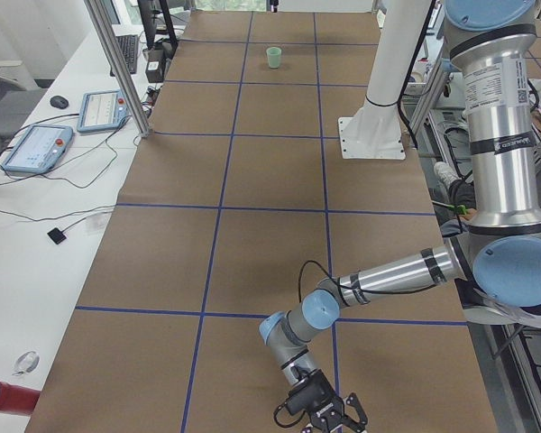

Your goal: Transfer and stack yellow cup on green cup

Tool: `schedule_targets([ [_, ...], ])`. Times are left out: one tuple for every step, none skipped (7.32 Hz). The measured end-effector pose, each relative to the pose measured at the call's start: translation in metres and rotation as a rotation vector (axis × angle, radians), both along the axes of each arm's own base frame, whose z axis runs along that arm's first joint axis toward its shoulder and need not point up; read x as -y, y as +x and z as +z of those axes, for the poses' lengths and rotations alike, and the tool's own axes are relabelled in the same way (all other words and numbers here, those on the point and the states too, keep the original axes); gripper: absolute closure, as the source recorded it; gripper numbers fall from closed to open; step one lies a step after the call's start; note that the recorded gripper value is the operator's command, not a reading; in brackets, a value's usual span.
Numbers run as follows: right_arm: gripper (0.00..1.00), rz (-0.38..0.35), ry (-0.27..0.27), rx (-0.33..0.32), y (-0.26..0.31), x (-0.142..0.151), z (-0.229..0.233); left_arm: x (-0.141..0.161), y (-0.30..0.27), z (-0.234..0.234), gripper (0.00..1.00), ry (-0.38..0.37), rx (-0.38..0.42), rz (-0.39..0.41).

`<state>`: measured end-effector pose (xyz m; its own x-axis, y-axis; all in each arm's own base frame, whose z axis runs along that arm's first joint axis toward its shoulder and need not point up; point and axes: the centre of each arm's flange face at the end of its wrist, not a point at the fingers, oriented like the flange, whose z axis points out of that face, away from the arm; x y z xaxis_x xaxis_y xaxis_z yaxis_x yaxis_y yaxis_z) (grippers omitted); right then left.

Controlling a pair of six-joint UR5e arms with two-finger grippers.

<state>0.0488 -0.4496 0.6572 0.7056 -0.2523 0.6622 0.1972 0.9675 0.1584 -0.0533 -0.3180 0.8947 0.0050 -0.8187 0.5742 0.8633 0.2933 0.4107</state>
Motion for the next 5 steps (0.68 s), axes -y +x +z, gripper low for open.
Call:
schedule_targets([
  [0.0,-0.002,0.007,0.001,0.0,0.001,-0.002,0.012,-0.017,-0.001,0.61,0.096,-0.046,0.112],
  [0.0,-0.005,0.019,0.001,0.0,0.003,-0.005,0.021,-0.026,-0.003,0.61,0.2,-0.103,0.231],
  [0.0,-0.006,0.045,0.0,0.0,0.005,-0.007,0.029,-0.034,-0.008,0.61,0.302,-0.163,0.348],
  [0.0,-0.005,0.077,0.0,0.0,0.007,-0.01,0.038,-0.049,-0.018,0.61,0.397,-0.208,0.478],
  [0.0,-0.004,0.096,0.0,0.0,0.008,-0.012,0.046,-0.064,-0.031,0.61,0.482,-0.22,0.598],
])
